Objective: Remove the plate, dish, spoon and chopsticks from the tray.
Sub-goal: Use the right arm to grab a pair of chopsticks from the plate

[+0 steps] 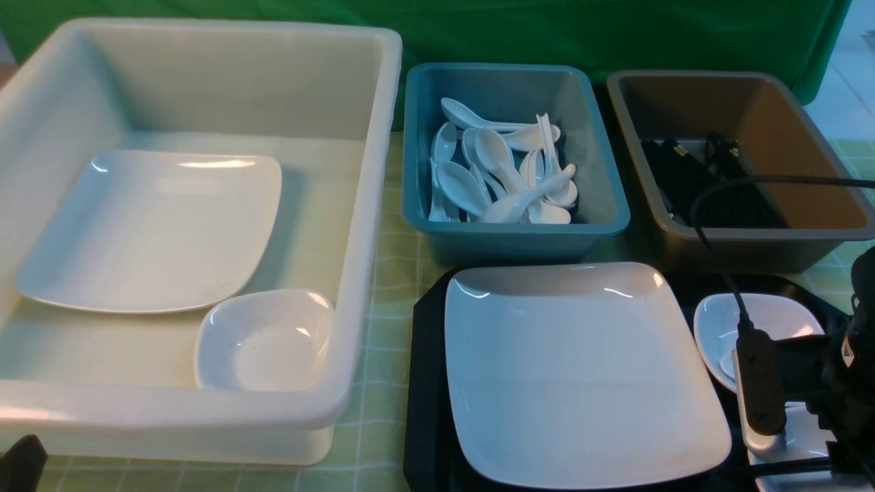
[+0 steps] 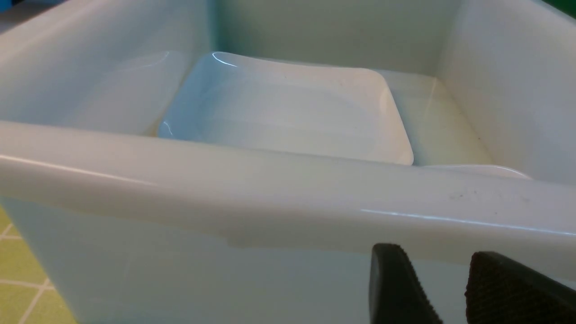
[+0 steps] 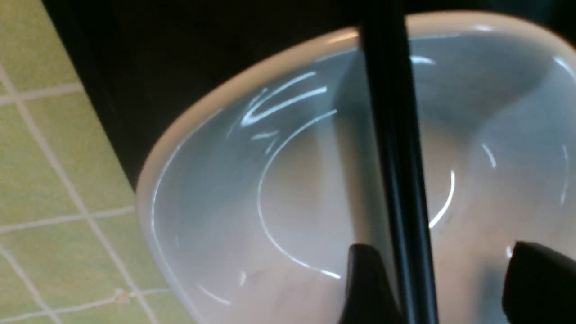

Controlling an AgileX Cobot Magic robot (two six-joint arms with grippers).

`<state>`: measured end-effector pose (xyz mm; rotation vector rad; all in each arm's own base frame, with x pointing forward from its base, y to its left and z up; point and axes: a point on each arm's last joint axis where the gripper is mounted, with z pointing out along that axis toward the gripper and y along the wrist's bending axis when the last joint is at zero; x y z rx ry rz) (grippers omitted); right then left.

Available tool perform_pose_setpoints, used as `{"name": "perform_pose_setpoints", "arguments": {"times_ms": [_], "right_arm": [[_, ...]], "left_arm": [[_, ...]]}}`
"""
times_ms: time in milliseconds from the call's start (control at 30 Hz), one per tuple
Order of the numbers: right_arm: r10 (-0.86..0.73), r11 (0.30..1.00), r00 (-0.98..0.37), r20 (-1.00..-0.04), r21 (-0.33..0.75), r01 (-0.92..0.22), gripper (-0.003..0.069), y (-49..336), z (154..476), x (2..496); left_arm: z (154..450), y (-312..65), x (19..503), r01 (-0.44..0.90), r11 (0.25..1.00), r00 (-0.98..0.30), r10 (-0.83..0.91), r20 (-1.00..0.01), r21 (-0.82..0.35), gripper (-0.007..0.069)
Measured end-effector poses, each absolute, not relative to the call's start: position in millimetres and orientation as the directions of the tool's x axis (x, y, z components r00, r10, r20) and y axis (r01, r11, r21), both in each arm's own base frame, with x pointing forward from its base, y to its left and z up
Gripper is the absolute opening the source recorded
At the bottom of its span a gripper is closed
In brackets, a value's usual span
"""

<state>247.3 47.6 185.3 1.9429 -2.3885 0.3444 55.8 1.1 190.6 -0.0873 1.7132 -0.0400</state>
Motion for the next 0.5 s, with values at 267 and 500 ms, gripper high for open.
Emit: {"name": "perform_pose_setpoints", "arguments": {"times_ms": [267, 500], "right_arm": [[-0.974, 0.145, -0.173, 0.15, -0.18, -0.973, 0.0391, 50.0, 183.0, 253.2], [-0.974, 0.134, -0.159, 0.162, -0.154, -0.979, 0.0391, 51.4, 174.8, 255.1]], "left_arm": [[190.6, 1.1, 55.8, -0.035, 0.996, -0.142, -0.081, -0.987, -0.077, 0.0223], [190.6, 1.1, 55.8, -0.035, 0.996, -0.142, -0.081, -0.987, -0.077, 0.0223]]}}
